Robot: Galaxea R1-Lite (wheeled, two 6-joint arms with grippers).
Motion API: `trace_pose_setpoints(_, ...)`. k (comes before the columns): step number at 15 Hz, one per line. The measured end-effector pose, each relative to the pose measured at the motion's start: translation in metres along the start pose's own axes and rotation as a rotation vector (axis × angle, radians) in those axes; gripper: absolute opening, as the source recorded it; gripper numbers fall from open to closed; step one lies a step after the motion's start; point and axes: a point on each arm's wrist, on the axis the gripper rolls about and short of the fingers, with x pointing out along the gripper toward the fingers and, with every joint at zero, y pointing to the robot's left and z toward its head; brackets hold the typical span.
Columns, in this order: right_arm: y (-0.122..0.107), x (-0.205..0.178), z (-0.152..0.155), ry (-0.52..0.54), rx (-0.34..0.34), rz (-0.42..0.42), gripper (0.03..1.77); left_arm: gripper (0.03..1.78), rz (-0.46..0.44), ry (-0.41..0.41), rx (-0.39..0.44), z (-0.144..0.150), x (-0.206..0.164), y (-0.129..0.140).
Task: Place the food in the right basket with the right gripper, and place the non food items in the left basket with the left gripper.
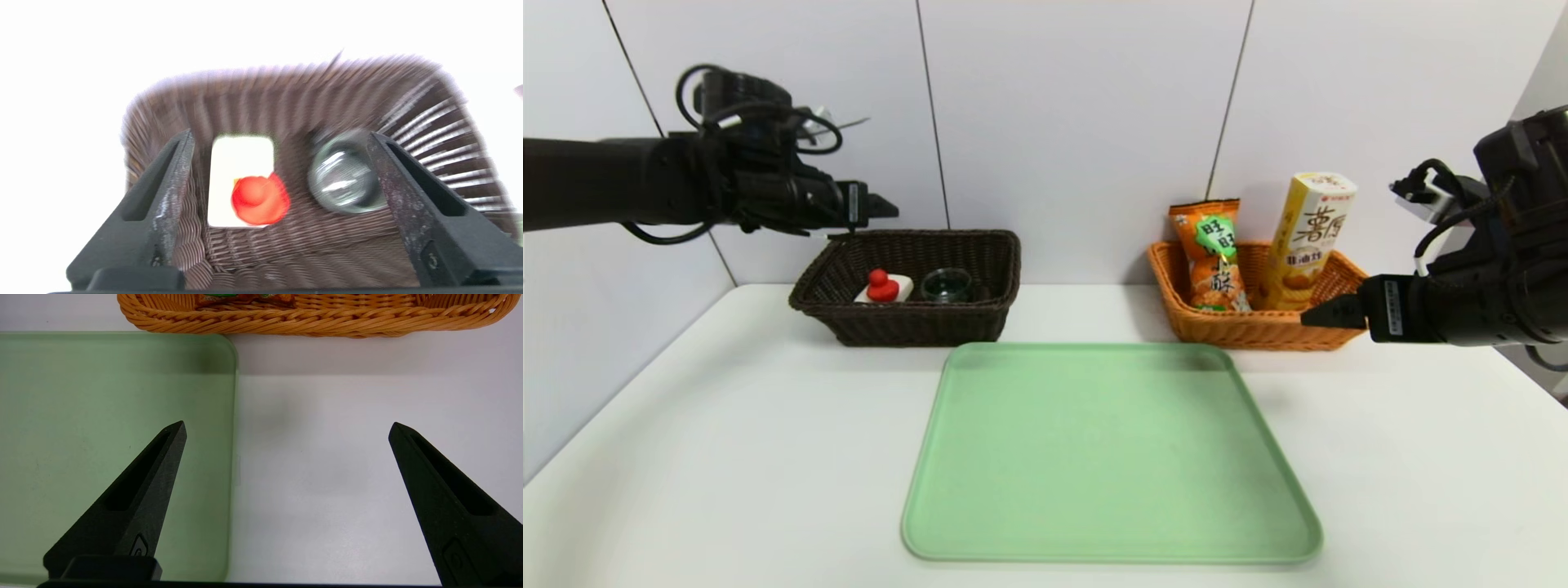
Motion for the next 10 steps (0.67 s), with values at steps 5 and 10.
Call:
trace_pose_setpoints(5,-0.003,-0.016,0.012,-0.064,-0.123,-0.016,1.71,1.61,0.037,-0.014,0.008,0.034,-0.127,-0.026)
trace_pose_setpoints(10,-0.021,-0.047,0.009,-0.139,-0.161,-0.128,1.71,1.65,0.163,-0.066,0.012,0.019,-0.25,-0.035)
